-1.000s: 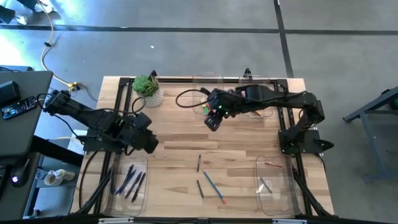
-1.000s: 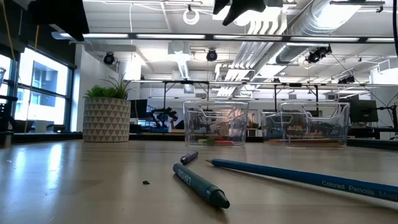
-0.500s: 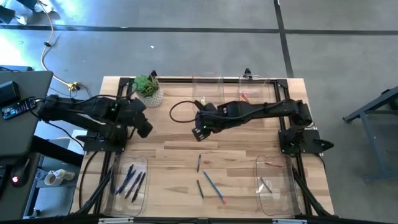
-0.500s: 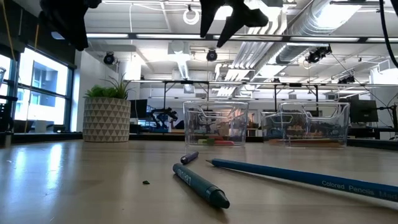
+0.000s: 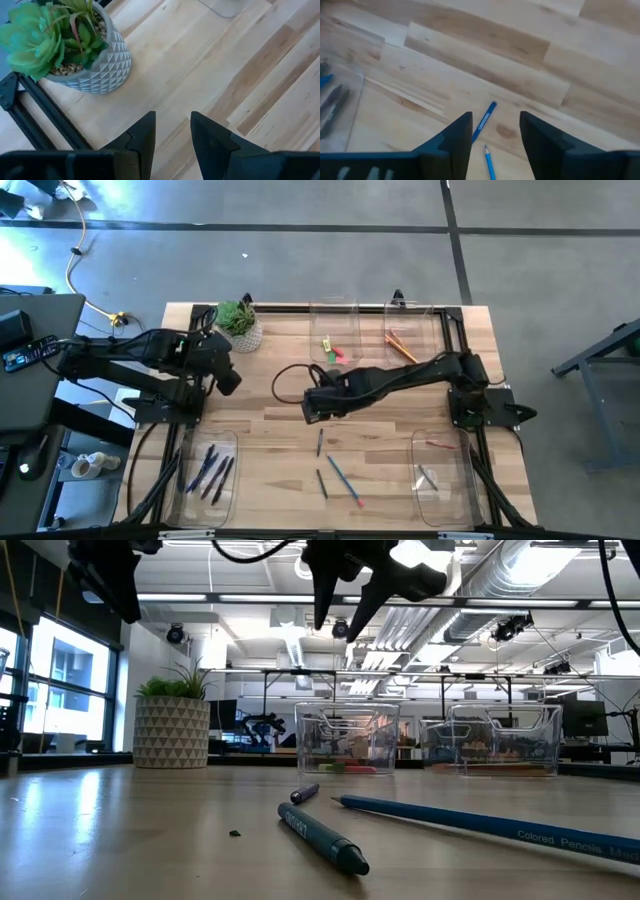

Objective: Sort crayons/erasers/pens/pencils in bins
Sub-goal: Put the blue crayon into the bottom right transparent bin

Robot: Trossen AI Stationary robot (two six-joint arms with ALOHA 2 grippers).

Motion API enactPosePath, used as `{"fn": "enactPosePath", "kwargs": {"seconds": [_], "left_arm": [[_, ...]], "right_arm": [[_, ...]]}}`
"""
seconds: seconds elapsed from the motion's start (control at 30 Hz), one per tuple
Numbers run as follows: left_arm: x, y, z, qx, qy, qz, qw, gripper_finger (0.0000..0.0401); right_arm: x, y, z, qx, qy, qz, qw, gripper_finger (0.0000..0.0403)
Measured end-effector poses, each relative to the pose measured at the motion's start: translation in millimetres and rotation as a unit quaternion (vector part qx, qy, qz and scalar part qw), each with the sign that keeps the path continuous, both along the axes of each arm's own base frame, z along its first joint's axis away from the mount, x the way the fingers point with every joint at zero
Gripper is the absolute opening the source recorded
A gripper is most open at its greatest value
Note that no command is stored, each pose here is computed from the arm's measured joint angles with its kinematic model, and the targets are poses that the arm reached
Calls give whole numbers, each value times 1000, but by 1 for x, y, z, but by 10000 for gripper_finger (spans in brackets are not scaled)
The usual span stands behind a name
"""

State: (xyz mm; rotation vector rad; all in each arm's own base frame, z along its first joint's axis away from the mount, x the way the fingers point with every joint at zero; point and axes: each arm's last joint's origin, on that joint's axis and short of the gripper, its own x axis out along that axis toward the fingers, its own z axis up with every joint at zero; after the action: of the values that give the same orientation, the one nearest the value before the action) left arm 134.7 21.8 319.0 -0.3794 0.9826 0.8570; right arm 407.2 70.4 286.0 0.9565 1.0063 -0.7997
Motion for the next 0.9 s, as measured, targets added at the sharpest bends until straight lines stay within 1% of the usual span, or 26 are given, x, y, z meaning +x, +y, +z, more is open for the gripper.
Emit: {"fn": "enactPosePath", "kwargs": {"seconds": [0.13,0.27,0.47,0.73,0.9], "left_arm": [[0,0,0,2,4,-7,1000,113],[0,0,0,5,8,-14,1000,113],[0,0,0,7,10,-19,1000,113],[0,0,0,8,10,-18,1000,113],[0,0,0,10,10,-18,1000,113]], "right_arm": [[5,8,-10,16,7,-8,1000,131],[10,14,-23,21,16,-16,1000,120],[19,21,-39,26,17,-18,999,119],[25,30,-61,38,30,-58,997,119],[31,34,-71,47,30,-54,997,119]]}}
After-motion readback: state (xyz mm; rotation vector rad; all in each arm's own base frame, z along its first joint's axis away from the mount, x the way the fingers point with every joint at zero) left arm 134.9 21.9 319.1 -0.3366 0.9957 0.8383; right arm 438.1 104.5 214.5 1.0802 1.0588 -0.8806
